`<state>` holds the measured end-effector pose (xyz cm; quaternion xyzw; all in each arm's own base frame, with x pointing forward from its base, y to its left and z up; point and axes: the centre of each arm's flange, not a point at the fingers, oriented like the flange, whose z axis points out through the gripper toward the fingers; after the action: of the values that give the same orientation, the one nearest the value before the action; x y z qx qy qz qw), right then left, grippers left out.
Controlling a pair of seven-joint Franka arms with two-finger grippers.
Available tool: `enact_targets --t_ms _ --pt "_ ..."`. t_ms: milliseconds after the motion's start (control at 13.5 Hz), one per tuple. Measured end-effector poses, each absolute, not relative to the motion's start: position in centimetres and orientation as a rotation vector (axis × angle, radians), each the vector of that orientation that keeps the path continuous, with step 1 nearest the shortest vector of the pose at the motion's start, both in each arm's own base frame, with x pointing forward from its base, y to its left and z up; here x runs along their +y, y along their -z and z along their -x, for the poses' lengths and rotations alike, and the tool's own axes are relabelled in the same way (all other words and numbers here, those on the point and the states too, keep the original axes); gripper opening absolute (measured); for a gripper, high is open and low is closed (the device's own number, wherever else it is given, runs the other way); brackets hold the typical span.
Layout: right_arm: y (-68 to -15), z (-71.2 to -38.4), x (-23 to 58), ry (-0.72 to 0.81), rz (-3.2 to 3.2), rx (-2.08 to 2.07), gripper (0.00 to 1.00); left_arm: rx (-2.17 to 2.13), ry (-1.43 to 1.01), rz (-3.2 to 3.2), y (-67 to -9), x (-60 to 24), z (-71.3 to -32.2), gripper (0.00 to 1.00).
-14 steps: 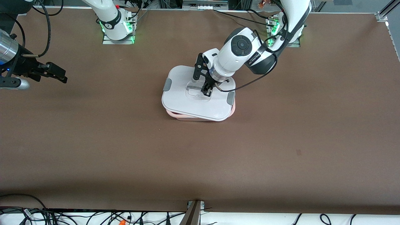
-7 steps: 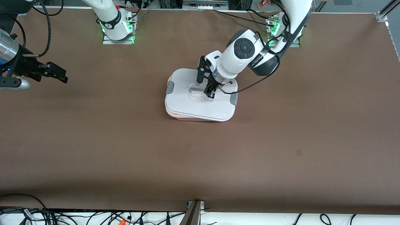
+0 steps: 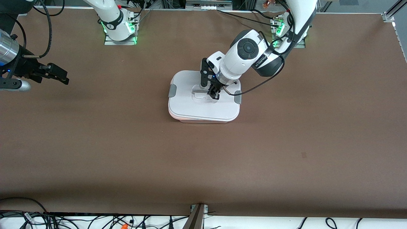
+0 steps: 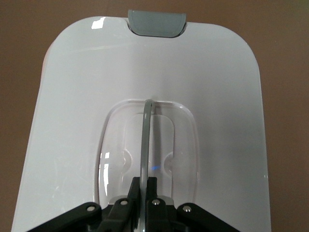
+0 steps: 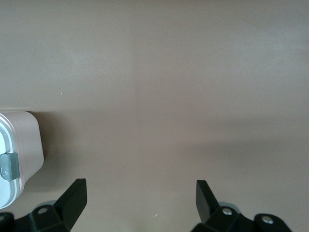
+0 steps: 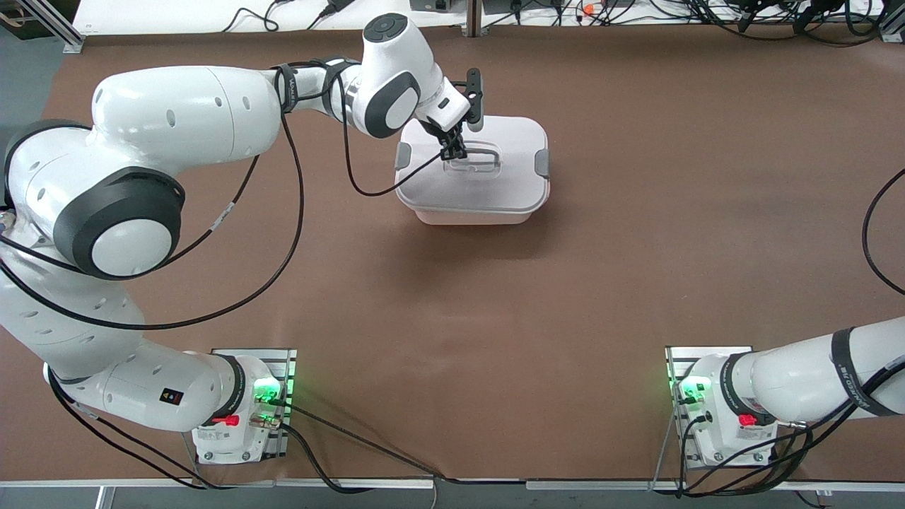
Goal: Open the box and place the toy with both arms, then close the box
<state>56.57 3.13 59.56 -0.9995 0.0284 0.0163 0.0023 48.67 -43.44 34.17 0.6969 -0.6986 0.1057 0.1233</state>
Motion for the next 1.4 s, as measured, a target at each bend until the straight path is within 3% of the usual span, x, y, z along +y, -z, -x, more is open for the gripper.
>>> enact_targets --t_ms 1403 --pt "-59.56 -56.57 3.09 -0.052 3.135 0.091 1.0 -2.048 -0.317 -2.038 -33.79 -43.35 -48.62 0.07"
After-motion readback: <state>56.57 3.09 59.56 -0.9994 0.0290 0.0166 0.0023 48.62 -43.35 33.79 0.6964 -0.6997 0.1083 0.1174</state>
